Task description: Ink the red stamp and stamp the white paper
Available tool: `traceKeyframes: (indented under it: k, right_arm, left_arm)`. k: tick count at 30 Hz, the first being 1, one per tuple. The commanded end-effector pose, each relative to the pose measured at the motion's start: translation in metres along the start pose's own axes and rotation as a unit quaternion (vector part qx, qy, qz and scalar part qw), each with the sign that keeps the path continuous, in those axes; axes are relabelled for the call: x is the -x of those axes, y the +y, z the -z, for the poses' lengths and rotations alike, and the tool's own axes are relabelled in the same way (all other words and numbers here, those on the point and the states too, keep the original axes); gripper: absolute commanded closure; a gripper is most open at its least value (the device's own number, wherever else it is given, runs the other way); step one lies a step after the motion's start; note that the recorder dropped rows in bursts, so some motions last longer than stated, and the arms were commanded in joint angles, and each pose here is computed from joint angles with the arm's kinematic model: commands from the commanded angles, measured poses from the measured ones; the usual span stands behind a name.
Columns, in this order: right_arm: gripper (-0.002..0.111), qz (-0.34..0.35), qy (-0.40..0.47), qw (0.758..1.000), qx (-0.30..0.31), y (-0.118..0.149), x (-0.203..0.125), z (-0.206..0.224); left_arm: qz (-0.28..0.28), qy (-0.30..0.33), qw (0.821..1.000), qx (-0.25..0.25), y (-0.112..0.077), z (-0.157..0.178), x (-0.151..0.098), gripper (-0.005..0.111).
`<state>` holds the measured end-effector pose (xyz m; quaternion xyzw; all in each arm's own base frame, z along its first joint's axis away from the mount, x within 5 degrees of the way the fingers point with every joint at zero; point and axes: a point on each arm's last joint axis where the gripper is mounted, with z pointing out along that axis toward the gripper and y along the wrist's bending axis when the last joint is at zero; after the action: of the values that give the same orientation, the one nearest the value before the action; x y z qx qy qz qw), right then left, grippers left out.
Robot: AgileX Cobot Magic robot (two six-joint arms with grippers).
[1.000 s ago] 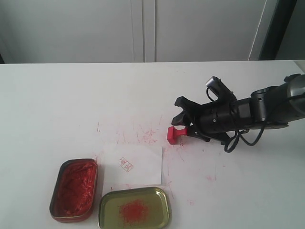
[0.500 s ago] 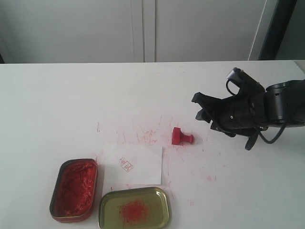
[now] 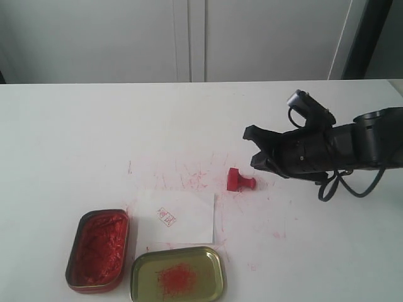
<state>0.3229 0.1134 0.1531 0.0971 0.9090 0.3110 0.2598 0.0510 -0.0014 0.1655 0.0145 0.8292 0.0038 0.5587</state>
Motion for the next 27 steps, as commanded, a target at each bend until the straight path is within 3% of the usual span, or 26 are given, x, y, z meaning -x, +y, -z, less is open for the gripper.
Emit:
traceKeyframes:
  k: [1, 10, 20, 27]
  right_arm:
    - [0.108, 0.024, 0.003, 1.0, 0.005, 0.005, 0.002, 0.013]
    - [0.108, 0.095, 0.074, 0.991, -0.059, 0.013, -0.007, 0.052]
    - [0.108, 0.144, 0.17, 0.953, -0.204, -0.007, -0.019, 0.079]
    - [0.108, 0.155, 0.164, 0.952, -0.205, -0.004, -0.018, 0.088]
  left_arm:
    - [0.001, 0.0, 1.0, 0.001, 0.0, 0.0, -0.001, 0.107]
    - [0.001, 0.0, 1.0, 0.001, 0.0, 0.0, -0.001, 0.107]
    - [0.001, 0.0, 1.0, 0.001, 0.0, 0.0, -0.001, 0.107]
    - [0.001, 0.0, 1.0, 0.001, 0.0, 0.0, -0.001, 0.107]
